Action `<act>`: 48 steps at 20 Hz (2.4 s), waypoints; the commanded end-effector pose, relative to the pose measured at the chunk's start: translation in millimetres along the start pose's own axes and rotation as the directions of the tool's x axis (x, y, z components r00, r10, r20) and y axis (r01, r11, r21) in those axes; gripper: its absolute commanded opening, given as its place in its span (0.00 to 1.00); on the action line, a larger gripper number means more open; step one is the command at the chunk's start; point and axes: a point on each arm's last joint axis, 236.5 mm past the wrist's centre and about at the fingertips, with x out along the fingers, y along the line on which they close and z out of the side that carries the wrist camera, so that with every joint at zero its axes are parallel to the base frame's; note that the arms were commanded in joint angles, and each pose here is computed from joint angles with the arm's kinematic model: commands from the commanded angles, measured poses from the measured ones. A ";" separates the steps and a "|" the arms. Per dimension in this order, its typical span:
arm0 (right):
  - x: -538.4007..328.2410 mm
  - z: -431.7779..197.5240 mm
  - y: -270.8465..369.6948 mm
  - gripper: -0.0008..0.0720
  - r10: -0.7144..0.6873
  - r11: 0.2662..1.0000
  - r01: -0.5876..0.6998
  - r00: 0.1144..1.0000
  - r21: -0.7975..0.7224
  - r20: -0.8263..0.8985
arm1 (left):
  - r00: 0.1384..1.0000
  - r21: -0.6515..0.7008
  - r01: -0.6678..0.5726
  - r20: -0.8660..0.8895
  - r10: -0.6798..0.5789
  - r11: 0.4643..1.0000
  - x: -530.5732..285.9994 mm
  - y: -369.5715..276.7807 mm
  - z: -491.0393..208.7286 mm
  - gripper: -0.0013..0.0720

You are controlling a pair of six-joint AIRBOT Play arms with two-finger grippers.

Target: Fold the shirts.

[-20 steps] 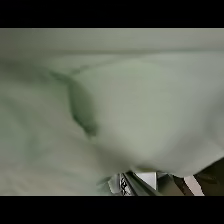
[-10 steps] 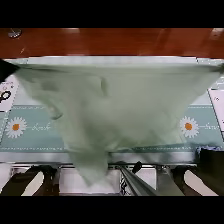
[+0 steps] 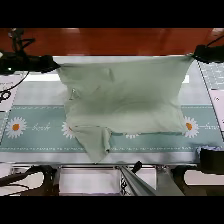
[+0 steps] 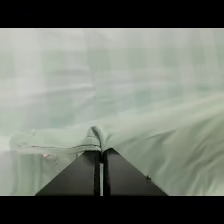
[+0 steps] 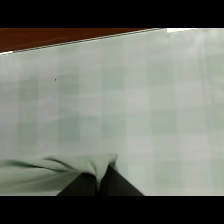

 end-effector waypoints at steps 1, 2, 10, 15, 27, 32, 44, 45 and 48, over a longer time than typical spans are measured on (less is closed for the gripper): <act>46.1 7.0 -11.7 0.03 0.014 0.997 -0.019 0.998 0.080 0.062 | 0.997 -0.102 0.022 0.074 -0.015 0.995 45.9 14.6 13.7 0.05; 55.0 2.1 -15.5 0.03 0.010 0.996 -0.015 0.999 0.087 0.050 | 0.997 -0.104 0.015 0.075 -0.007 0.995 56.4 16.8 12.4 0.05; 72.5 -72.0 -29.0 0.03 -0.011 0.998 -0.004 0.972 -0.064 -0.235 | 0.994 -0.060 0.055 -0.089 -0.060 0.997 90.2 11.2 -33.4 0.05; 39.7 -107.0 -45.3 0.03 -0.067 0.997 0.050 0.913 -0.053 -0.403 | 0.927 -0.148 0.031 -0.366 -0.084 0.988 54.2 25.2 -90.8 0.05; 15.2 -142.2 -30.1 0.36 -0.010 1.000 -0.001 0.830 -0.019 -0.557 | 0.899 -0.230 0.002 -0.426 -0.102 0.973 59.2 21.4 -105.8 0.46; -54.3 -133.4 -59.8 0.67 -0.199 0.980 0.153 0.800 -0.129 -0.565 | 0.811 -0.224 -0.091 -0.582 -0.058 0.970 7.1 42.6 -137.9 0.67; -80.2 -202.2 -58.8 0.70 -0.096 0.991 0.134 0.749 0.007 -0.655 | 0.775 -0.304 -0.092 -0.620 -0.123 0.948 -42.1 5.7 -289.2 1.00; -77.1 -203.0 -56.7 0.70 -0.098 0.992 0.126 0.751 -0.004 -0.653 | 0.769 -0.311 -0.098 -0.627 -0.126 0.945 -37.8 4.5 -301.8 1.00; -72.6 -199.2 -56.7 0.70 -0.105 0.992 0.126 0.765 -0.013 -0.635 | 0.751 -0.280 -0.109 -0.652 -0.106 0.954 -24.5 1.4 -329.6 1.00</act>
